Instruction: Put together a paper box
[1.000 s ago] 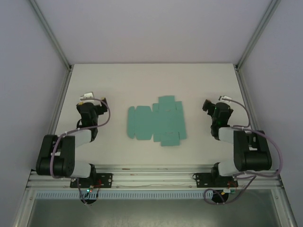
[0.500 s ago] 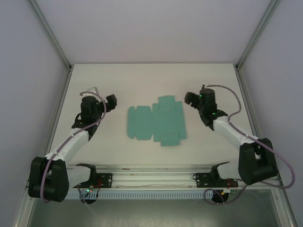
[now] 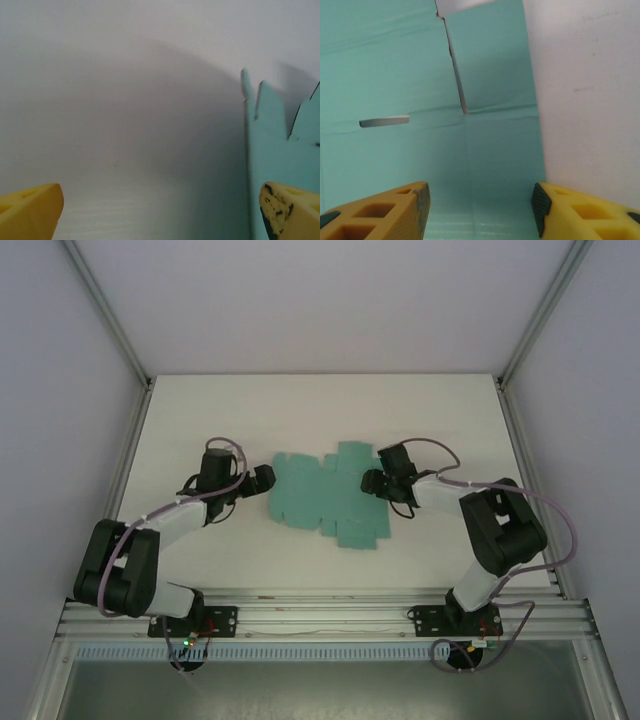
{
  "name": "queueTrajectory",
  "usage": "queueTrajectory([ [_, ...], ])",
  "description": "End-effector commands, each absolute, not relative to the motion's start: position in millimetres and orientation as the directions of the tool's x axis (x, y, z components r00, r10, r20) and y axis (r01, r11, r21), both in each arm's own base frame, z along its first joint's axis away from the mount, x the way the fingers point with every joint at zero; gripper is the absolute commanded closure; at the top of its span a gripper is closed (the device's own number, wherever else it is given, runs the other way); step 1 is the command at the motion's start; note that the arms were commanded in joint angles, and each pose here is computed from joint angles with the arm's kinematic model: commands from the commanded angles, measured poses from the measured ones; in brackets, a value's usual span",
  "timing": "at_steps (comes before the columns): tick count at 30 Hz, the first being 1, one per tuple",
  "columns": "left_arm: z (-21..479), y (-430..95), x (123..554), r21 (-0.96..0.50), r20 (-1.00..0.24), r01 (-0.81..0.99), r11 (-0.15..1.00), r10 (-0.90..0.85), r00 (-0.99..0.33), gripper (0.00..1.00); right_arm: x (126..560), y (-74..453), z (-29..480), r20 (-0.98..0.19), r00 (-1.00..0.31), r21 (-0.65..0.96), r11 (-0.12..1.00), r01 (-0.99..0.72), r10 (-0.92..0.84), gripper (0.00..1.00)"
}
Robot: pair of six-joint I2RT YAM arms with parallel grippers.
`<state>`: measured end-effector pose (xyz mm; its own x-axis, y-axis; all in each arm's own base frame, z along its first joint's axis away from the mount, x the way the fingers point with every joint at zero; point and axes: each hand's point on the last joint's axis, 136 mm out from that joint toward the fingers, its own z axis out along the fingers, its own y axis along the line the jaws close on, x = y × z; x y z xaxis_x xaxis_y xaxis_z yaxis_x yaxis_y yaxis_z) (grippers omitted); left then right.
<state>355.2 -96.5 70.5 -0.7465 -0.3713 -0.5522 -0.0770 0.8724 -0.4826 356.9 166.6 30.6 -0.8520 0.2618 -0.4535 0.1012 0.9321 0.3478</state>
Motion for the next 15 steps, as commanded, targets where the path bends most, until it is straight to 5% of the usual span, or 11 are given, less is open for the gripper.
queueTrajectory([
  [1, 73.7, -116.6, 360.3, -0.552, -0.527, -0.02, 0.834, -0.367, -0.766, 0.0, 340.6, 154.5, -1.9, -0.384, -0.874, 0.323, 0.93, 0.176, 0.299, 0.45],
  [9, 78.7, -158.5, 366.4, -0.728, -0.453, 0.089, 0.68, -0.379, -0.807, 0.05, 332.8, 150.9, -18.2, -0.358, -0.883, 0.32, 0.928, 0.191, 0.305, 0.49],
  [13, 83.7, -175.2, 368.6, -0.799, -0.415, 0.125, 0.588, -0.39, -0.822, 0.18, 334.3, 153.7, -21.1, -0.36, -0.878, 0.34, 0.921, 0.19, 0.315, 0.5],
  [15, 82.6, -180.0, 370.6, -0.819, -0.394, 0.122, 0.561, -0.395, -0.83, 0.32, 334.6, 155.3, -23.3, -0.353, -0.88, 0.35, 0.917, 0.192, 0.319, 0.51],
])
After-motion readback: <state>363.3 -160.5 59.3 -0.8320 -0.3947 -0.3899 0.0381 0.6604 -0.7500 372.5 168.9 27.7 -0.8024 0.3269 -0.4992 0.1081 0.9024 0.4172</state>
